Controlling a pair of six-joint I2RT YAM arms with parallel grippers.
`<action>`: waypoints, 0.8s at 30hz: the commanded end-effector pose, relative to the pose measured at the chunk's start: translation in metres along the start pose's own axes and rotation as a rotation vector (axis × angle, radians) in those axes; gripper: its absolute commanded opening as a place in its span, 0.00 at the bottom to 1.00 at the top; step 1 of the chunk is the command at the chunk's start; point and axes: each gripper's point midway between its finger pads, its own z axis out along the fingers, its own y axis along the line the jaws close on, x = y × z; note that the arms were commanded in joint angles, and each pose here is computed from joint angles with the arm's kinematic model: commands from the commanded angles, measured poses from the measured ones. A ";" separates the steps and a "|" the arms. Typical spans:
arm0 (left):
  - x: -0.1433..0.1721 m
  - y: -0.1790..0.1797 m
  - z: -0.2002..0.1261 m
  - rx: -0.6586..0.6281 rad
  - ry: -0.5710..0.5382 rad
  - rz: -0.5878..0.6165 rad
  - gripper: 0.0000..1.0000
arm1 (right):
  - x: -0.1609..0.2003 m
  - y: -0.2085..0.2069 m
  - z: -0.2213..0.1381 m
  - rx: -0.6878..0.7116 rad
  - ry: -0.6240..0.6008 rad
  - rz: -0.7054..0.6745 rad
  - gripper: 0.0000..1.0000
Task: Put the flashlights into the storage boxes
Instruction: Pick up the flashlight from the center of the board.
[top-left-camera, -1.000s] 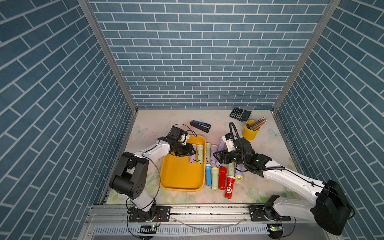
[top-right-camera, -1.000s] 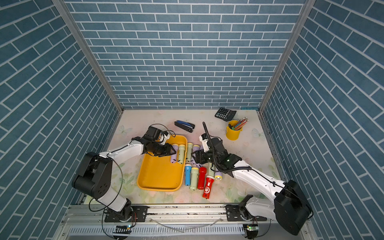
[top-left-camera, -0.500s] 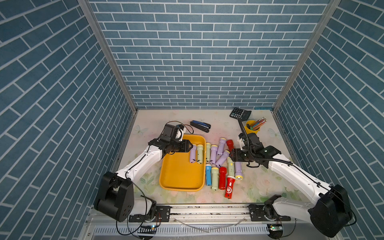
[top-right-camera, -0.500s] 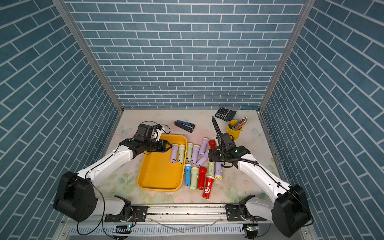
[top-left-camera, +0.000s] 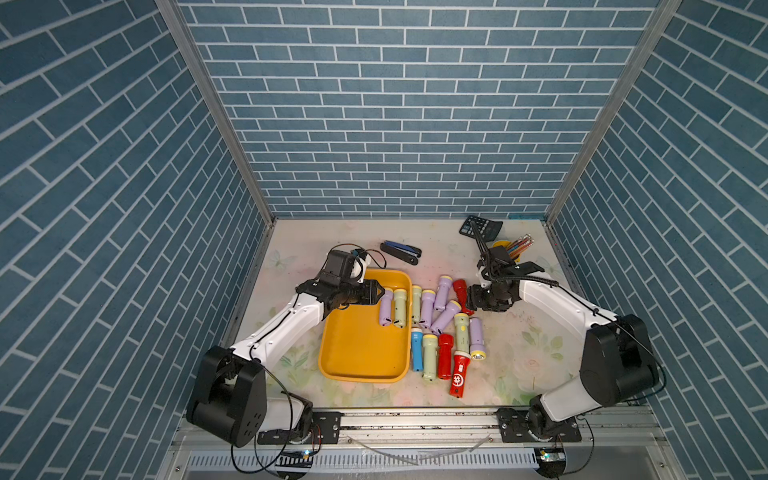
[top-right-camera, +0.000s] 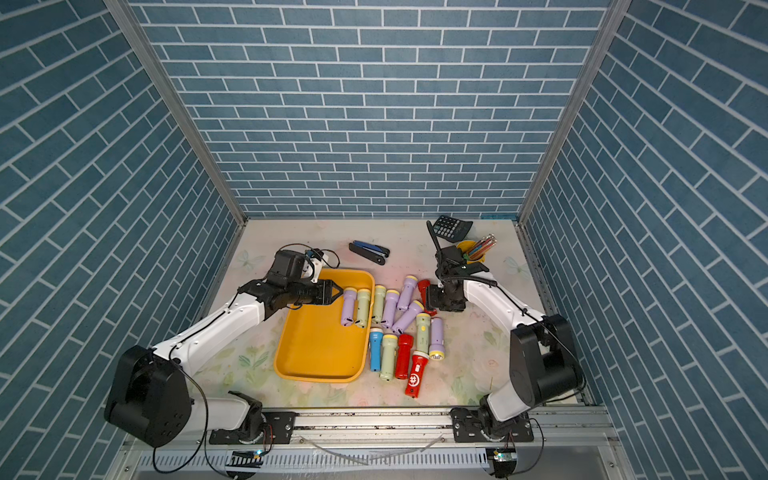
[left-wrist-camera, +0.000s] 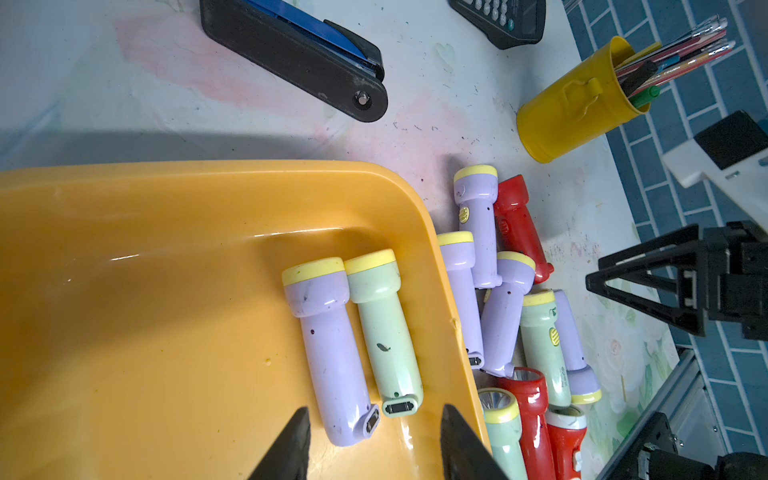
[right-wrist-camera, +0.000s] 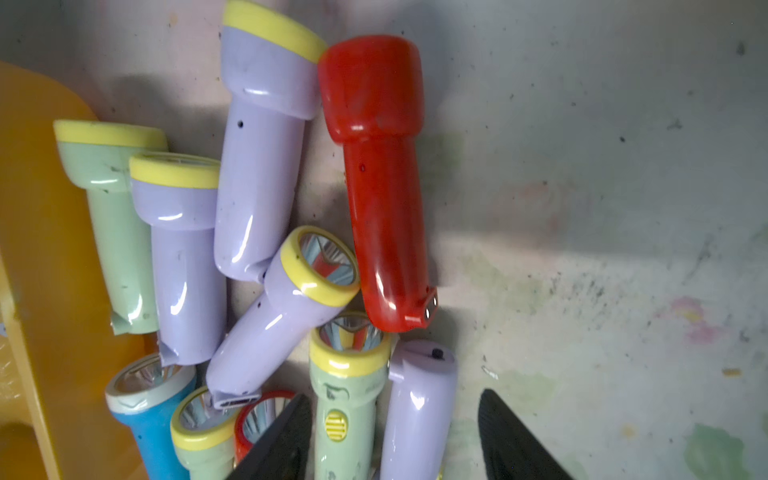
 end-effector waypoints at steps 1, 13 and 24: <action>-0.002 0.003 0.004 -0.010 -0.002 0.015 0.52 | -0.007 0.007 0.003 -0.030 0.044 -0.043 0.63; -0.005 0.005 0.008 -0.022 0.005 0.028 0.52 | -0.014 -0.003 0.039 0.010 0.128 -0.021 0.55; -0.010 0.004 0.007 -0.023 -0.008 0.032 0.52 | -0.021 -0.022 0.052 0.102 0.145 -0.007 0.49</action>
